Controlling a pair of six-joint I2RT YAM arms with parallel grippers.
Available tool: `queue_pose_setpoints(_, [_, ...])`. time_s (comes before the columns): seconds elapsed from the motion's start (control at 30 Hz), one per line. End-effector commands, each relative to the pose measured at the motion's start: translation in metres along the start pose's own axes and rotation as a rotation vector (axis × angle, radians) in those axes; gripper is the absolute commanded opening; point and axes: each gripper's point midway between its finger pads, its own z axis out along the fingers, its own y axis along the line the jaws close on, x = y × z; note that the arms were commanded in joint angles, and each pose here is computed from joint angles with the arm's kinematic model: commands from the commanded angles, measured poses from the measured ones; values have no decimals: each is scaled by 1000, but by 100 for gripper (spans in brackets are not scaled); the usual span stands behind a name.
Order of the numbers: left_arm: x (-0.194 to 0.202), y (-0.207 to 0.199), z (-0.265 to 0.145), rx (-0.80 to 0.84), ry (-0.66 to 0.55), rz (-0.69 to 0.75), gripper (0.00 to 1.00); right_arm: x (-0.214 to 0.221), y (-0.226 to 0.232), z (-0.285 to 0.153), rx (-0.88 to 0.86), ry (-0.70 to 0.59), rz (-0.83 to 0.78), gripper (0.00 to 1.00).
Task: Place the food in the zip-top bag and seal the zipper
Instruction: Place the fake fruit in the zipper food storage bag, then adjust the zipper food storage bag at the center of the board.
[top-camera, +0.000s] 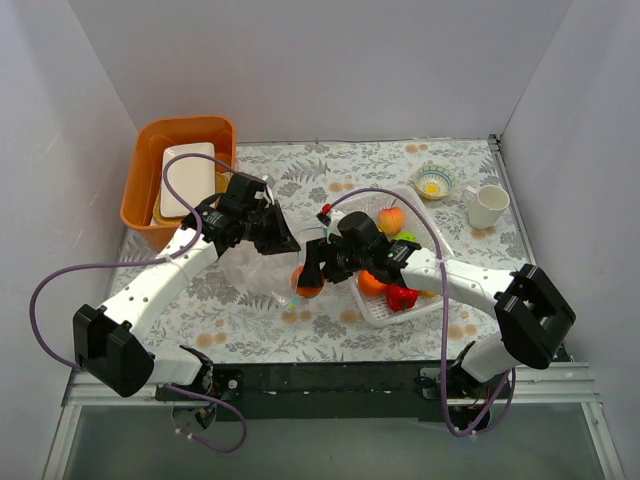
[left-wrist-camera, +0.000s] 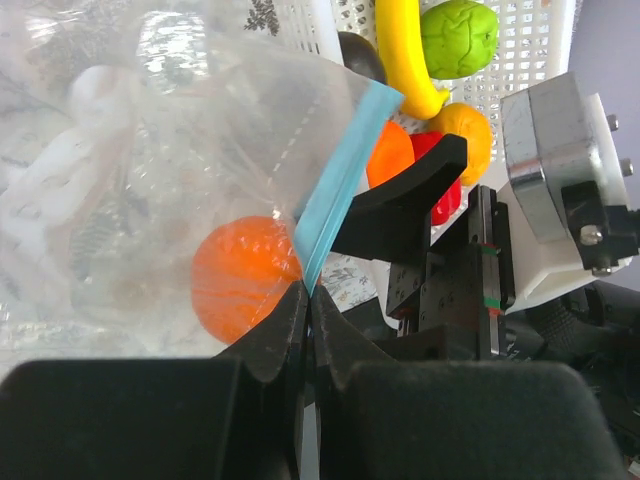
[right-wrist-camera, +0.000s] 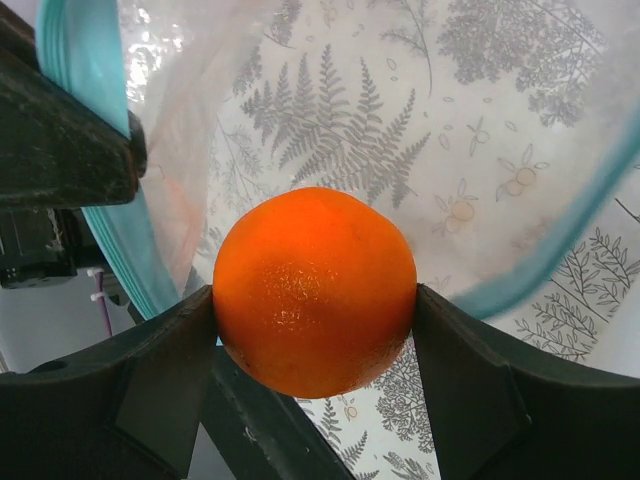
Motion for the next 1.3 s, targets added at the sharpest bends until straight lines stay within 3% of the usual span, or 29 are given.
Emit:
queue_pose_setpoints(0.0, [-10, -26, -20, 94, -47, 24, 0, -35, 26, -8, -39, -109, -48, 19])
queue_pose_setpoints(0.13, [-8, -27, -20, 98, -38, 11, 0, -51, 27, -14, -8, -176, -41, 21])
queue_pose_setpoints(0.33, [-2, -25, -21, 100, -22, -12, 0, -66, 23, -15, 42, -214, -55, 32])
queue_pose_setpoints(0.43, [-3, -26, -24, 100, -26, -21, 0, -72, 21, -15, 63, -233, -77, 51])
queue_pose_setpoints(0.47, [-4, -27, -25, 103, -30, -22, 0, -77, 24, -16, 59, -241, -87, 65])
queue_pose_setpoints(0.57, [-5, -29, -27, 104, -37, -29, 0, -84, 20, -23, 95, -255, -121, 82])
queue_pose_setpoints(0.67, [-8, -27, -28, 89, -51, -39, 0, -98, 21, -44, 133, -301, -143, 90])
queue_pose_setpoints(0.7, [-9, -27, -28, 89, -56, -40, 0, -99, 22, -48, 137, -306, -148, 98])
queue_pose_setpoints(0.87, [-14, -31, -30, 95, -73, -46, 0, -99, 28, -77, 137, -346, -135, 98])
queue_pose_setpoints(1.07, [-21, -36, -34, 103, -91, -44, 0, -75, -5, -103, 260, -387, -25, 98])
queue_pose_setpoints(1.27, [-25, -38, -38, 111, -108, -50, 0, -54, -10, -85, 227, -304, 23, 89])
